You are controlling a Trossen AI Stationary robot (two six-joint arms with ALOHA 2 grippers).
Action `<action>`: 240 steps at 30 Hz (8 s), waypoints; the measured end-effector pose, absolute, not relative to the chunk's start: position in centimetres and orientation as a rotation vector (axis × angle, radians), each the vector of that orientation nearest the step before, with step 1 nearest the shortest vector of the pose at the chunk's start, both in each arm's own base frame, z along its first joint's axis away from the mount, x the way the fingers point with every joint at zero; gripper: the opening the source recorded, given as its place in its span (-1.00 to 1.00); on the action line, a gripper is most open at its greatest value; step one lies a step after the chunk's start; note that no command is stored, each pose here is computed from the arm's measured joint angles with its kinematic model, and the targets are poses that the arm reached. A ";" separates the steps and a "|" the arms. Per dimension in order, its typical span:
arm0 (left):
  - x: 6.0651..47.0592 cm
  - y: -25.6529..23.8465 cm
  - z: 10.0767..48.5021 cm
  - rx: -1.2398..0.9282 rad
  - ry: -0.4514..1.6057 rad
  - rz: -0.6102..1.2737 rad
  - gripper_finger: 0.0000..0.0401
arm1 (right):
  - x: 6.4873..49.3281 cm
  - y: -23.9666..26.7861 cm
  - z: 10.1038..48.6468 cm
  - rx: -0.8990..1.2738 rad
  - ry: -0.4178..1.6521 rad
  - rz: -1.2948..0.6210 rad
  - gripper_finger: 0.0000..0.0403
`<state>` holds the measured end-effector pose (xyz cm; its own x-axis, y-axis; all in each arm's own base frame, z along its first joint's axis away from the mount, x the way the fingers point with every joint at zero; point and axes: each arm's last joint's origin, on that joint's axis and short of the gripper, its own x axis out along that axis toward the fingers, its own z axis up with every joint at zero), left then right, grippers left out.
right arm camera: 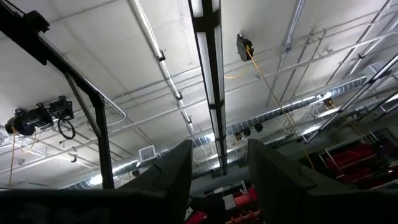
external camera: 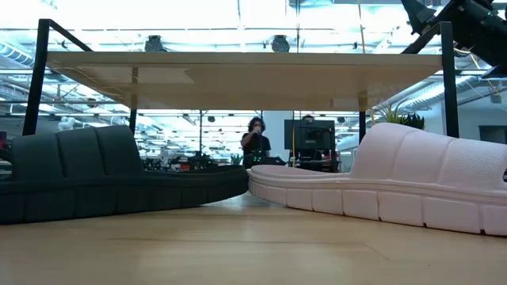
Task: Pick and place slides into the shelf
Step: Put the left black slipper on the shelf
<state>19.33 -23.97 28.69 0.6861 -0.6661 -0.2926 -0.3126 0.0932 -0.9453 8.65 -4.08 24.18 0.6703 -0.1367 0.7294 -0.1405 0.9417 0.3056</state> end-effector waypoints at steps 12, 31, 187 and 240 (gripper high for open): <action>25.6 -17.6 37.7 -1.339 0.073 0.016 -1.00 | 8.5 -4.2 24.3 0.383 -0.893 -0.047 -0.29; 32.8 -4.8 41.7 -0.877 -0.664 0.428 -1.00 | 9.0 -4.3 26.5 0.346 -0.864 -0.003 -0.29; 36.9 -9.1 38.9 -0.178 -0.129 0.386 -0.60 | 14.7 -11.3 31.6 0.818 -0.260 0.343 -0.84; 37.2 -7.9 37.8 -0.162 -0.027 0.426 -0.60 | 20.5 -14.0 24.1 1.132 0.357 0.314 -0.85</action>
